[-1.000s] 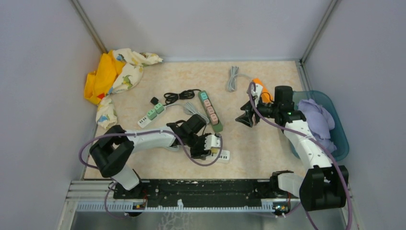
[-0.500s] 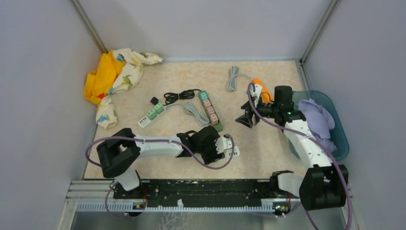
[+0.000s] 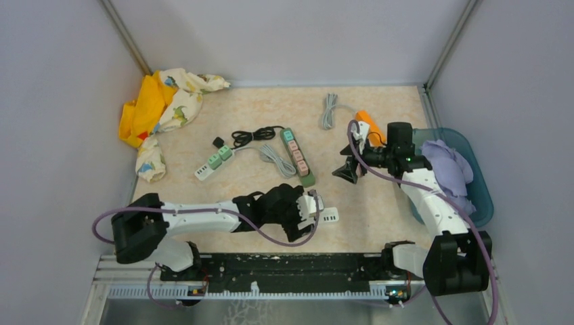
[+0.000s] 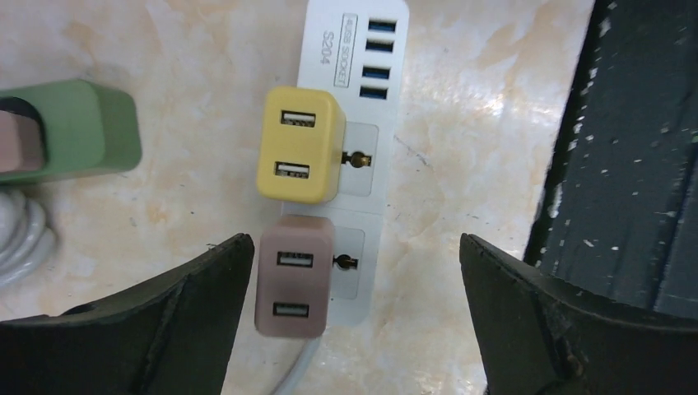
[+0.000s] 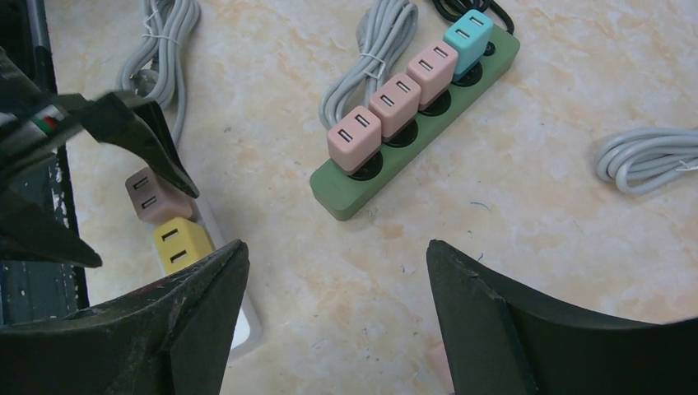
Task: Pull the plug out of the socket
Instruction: Move the socket to the center of the board, then remove the plug from the socket.
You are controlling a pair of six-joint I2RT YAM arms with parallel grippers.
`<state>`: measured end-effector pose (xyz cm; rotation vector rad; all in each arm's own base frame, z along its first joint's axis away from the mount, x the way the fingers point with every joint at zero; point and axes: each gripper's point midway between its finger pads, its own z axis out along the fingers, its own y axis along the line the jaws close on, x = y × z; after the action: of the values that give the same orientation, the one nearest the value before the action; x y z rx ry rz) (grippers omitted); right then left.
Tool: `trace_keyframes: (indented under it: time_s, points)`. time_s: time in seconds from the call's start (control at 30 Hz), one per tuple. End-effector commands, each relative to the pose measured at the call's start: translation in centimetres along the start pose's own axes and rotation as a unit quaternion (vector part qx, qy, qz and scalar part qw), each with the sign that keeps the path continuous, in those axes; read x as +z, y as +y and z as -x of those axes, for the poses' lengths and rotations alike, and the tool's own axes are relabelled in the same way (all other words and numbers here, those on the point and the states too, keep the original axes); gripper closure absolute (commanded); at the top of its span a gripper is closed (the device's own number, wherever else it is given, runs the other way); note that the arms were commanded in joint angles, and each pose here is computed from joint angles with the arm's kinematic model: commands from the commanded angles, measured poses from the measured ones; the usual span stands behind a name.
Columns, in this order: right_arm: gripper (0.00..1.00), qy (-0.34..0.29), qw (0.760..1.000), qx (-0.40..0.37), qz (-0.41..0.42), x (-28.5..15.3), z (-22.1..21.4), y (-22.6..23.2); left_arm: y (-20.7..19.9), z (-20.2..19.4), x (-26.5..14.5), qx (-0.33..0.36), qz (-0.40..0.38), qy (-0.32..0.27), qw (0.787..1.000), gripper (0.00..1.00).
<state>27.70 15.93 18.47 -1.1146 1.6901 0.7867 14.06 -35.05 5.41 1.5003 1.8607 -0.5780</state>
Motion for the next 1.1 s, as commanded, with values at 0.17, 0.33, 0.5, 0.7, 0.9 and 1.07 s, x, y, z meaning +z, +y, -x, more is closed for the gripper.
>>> trace_keyframes:
  time_s: [0.17, 0.33, 0.5, 0.7, 0.9, 1.07]
  points:
    - [0.14, -0.044, 0.993, -0.078, 0.070, -0.3, 1.0, 3.0, -1.0, 7.3, -5.4, 0.005, -0.011, -0.183, 0.983, 0.00]
    - [0.04, -0.093, 0.977, -0.141, 0.133, -0.7, 0.8, 6.4, -1.4, 8.5, -7.9, -0.038, -0.015, -0.250, 0.967, 0.00]
    - [0.01, -0.115, 0.972, -0.144, 0.143, -0.9, 1.5, 7.2, -2.1, 8.6, -9.8, -0.082, -0.033, -0.294, 0.952, 0.00]
    - [0.01, -0.096, 0.974, -0.135, 0.155, -0.3, 0.4, 7.4, -0.9, 6.7, -11.5, -0.157, 0.002, -0.343, 0.926, 0.00]
    - [0.01, -0.065, 0.972, -0.135, 0.184, 0.8, -0.5, 8.2, 0.2, 5.4, -11.9, -0.177, 0.031, -0.354, 0.918, 0.00]
    - [0.01, -0.048, 0.971, -0.137, 0.189, 0.8, -1.0, 8.1, 0.7, 4.3, -10.6, -0.132, 0.049, -0.311, 0.940, 0.00]
